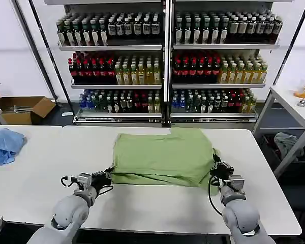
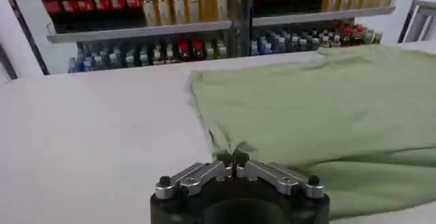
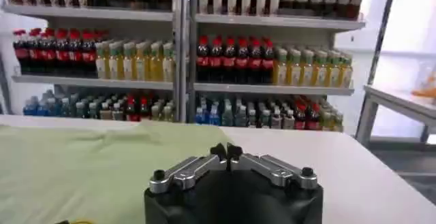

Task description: Fold and organize the clothes.

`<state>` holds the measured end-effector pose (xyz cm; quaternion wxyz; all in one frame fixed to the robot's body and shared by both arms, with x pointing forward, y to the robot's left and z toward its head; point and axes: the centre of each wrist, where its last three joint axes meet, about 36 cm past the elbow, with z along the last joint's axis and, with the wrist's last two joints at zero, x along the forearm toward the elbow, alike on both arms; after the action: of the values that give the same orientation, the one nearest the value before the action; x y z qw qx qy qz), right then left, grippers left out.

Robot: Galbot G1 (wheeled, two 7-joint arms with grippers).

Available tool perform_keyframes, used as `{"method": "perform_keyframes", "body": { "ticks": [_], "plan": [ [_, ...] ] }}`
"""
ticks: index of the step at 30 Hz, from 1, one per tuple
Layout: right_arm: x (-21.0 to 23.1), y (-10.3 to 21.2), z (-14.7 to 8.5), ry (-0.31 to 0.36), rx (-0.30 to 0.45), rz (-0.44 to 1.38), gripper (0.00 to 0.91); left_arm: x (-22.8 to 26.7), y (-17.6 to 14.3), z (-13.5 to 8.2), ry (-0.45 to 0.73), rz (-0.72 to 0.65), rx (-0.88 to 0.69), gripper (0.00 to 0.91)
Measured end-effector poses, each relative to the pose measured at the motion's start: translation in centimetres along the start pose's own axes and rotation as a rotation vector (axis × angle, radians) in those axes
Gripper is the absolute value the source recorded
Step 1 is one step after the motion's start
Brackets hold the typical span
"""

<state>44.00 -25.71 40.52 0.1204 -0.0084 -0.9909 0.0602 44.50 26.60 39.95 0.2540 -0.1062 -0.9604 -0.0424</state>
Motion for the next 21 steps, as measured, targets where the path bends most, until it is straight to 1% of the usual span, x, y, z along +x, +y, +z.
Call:
{"method": "perform_keyframes", "body": {
  "ticks": [1, 2, 7, 10, 16, 21],
  "plan": [
    [-0.1, 0.0, 0.1, 0.003, 0.005, -0.001, 0.877, -0.1, 0.0, 0.0, 0.0, 0.0, -0.002, 0.907],
    [-0.2, 0.0, 0.1, 0.005, 0.008, 0.0, 0.907, -0.2, -0.1, 0.0, 0.0, 0.0, -0.002, 0.907],
    [0.0, -0.3, 0.3, 0.005, 0.013, 0.006, 0.907, -0.3, 0.0, 0.0, -0.005, -0.005, -0.002, 0.907],
    [0.7, -0.7, 0.2, -0.005, 0.01, 0.012, 0.907, 0.0, 0.2, 0.1, -0.009, -0.018, -0.003, 0.907],
    [3.4, -1.2, 0.2, -0.014, -0.012, 0.03, 0.907, 1.3, 0.3, 0.3, -0.027, -0.024, 0.001, 0.907],
    [6.5, -1.6, 0.6, 0.005, -0.041, 0.045, 0.907, 2.6, -0.2, 0.7, -0.043, -0.017, 0.019, 0.907]
  ]
}}
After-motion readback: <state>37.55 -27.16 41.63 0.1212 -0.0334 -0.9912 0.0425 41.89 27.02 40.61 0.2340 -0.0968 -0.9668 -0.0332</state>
